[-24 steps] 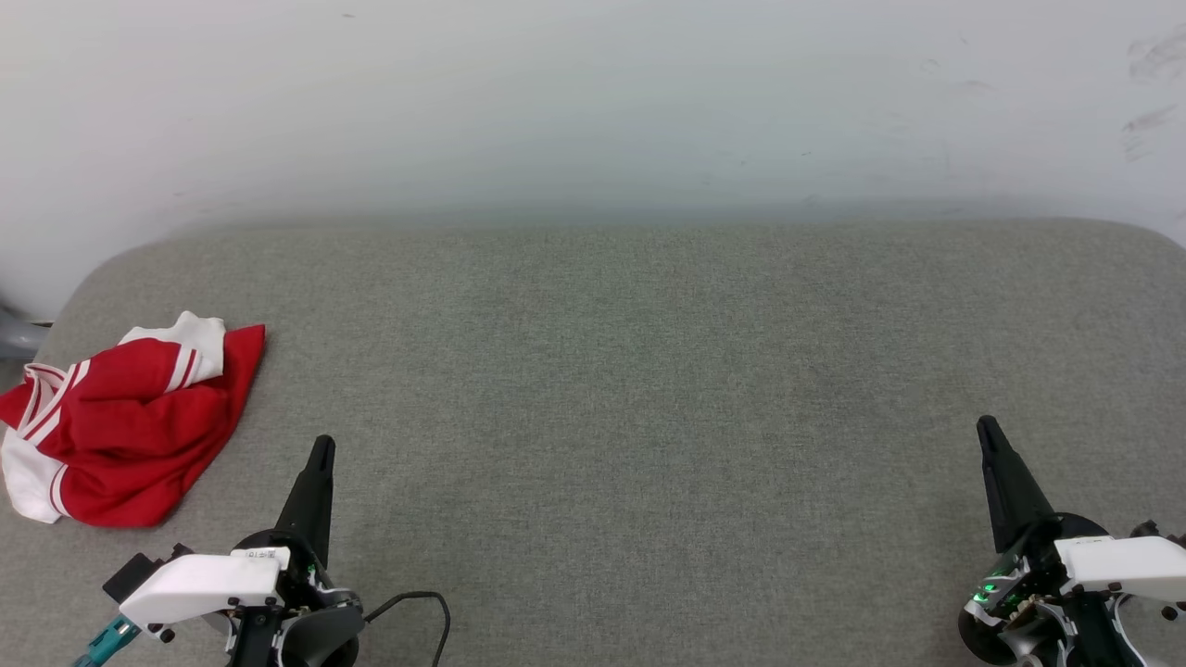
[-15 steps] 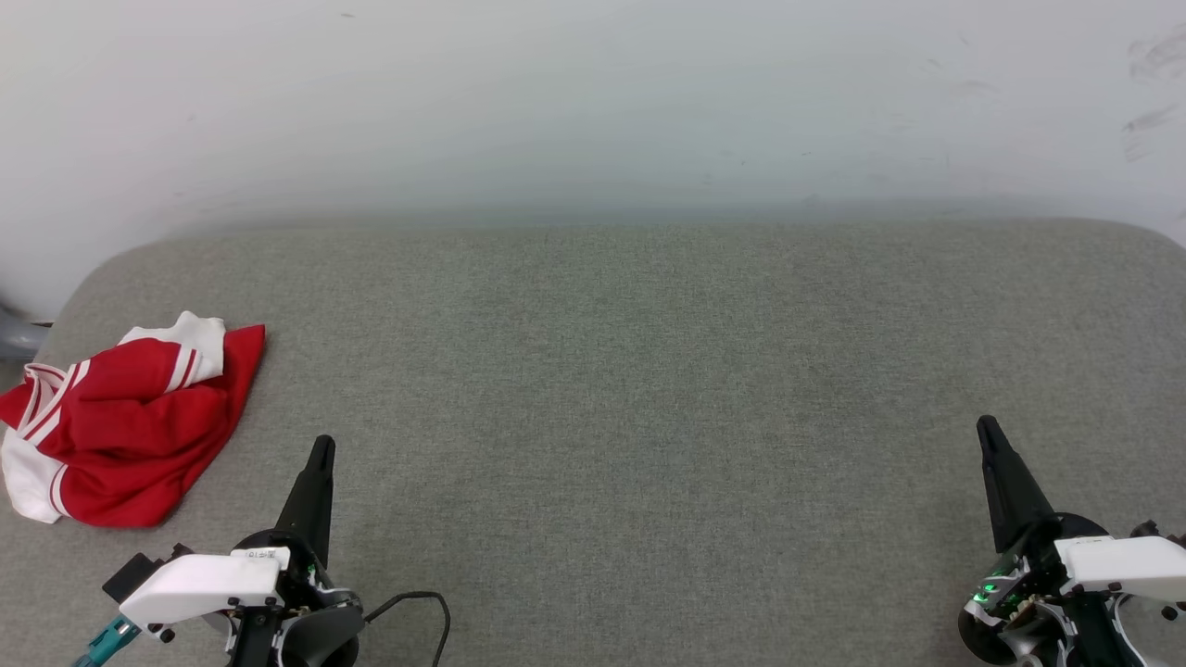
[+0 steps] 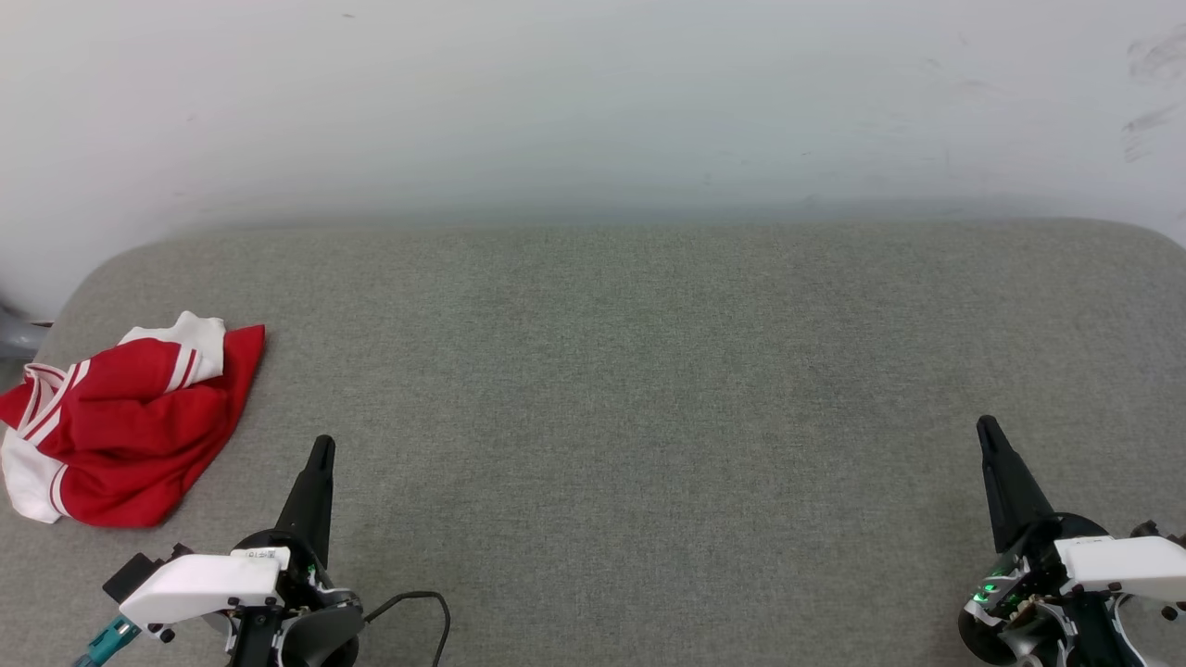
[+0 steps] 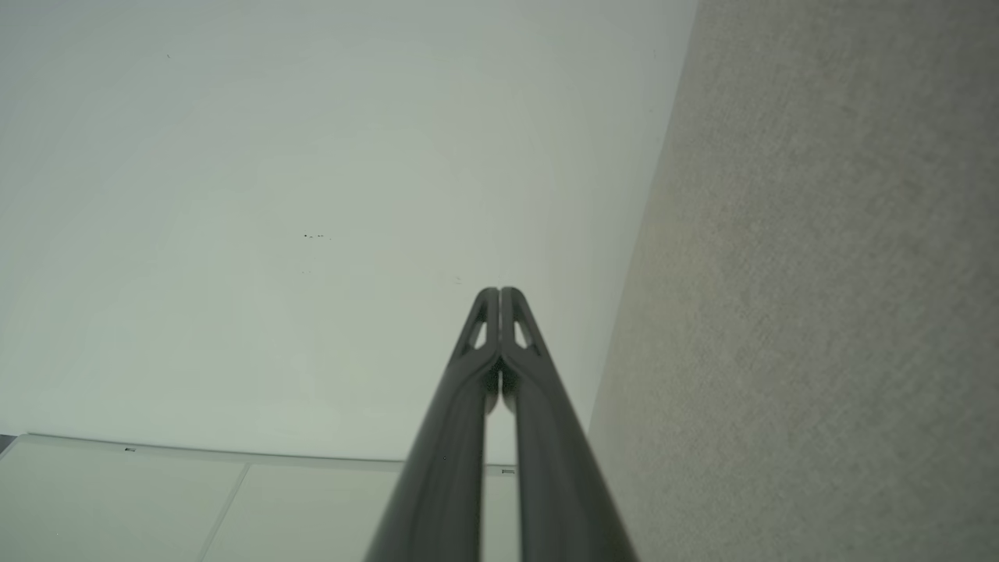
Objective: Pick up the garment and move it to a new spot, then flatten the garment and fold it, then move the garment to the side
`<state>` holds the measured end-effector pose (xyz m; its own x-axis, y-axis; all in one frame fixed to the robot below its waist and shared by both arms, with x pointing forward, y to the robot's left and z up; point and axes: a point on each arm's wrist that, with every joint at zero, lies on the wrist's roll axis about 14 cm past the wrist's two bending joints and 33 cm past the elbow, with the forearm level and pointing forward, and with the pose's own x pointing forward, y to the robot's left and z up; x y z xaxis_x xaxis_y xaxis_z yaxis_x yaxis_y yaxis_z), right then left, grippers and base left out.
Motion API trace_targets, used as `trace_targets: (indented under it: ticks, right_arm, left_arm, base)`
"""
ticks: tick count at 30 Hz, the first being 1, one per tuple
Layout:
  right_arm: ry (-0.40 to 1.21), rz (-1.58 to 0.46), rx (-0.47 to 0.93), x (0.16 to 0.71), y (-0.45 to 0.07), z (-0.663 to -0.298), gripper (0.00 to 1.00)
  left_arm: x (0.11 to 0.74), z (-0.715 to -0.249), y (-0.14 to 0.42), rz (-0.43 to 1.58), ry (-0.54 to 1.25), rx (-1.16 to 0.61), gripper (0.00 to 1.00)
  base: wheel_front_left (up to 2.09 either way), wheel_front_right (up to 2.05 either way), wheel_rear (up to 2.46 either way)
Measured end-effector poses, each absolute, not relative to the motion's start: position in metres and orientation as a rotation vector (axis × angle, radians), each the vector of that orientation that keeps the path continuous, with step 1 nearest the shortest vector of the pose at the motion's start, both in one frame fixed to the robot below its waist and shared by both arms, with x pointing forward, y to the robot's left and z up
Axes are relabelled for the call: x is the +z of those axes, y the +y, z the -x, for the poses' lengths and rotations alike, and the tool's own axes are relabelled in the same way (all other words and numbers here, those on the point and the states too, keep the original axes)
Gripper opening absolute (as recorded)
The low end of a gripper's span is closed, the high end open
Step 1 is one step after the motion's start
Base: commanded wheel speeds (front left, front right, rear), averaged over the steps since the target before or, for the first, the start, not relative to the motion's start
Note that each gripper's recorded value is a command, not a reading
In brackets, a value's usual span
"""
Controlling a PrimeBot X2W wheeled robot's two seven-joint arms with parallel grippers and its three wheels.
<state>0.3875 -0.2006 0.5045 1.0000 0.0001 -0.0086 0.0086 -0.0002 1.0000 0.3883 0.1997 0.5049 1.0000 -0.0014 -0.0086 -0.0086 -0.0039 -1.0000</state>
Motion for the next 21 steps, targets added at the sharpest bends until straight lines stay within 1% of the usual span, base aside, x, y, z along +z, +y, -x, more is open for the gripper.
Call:
trace_targets:
  ticks: [6, 7, 13, 21]
  right_arm:
    - [0.007, -1.571, -0.007, 0.505, -0.201, -0.387, 0.00]
    - [0.007, -1.571, -0.007, 0.505, -0.201, -0.387, 1.00]
    - [0.069, -1.572, -0.080, 0.476, -0.202, -0.374, 1.00]
    - [0.065, -1.526, -0.093, 0.474, -0.199, -0.374, 1.00]
  left_arm:
    - [0.505, -0.388, 0.200, 1.575, 0.008, 0.006, 0.00]
    - [0.505, -0.388, 0.200, 1.575, 0.008, 0.006, 1.00]
    - [0.476, -0.375, 0.198, 1.579, 0.073, 0.074, 1.00]
    - [0.481, -0.375, 0.200, 1.546, 0.044, 0.085, 1.00]
  base:
    - [0.00, 0.00, 0.00]
    - [0.00, 0.00, 0.00]
    - [0.00, 0.00, 0.00]
    - [0.00, 0.00, 0.00]
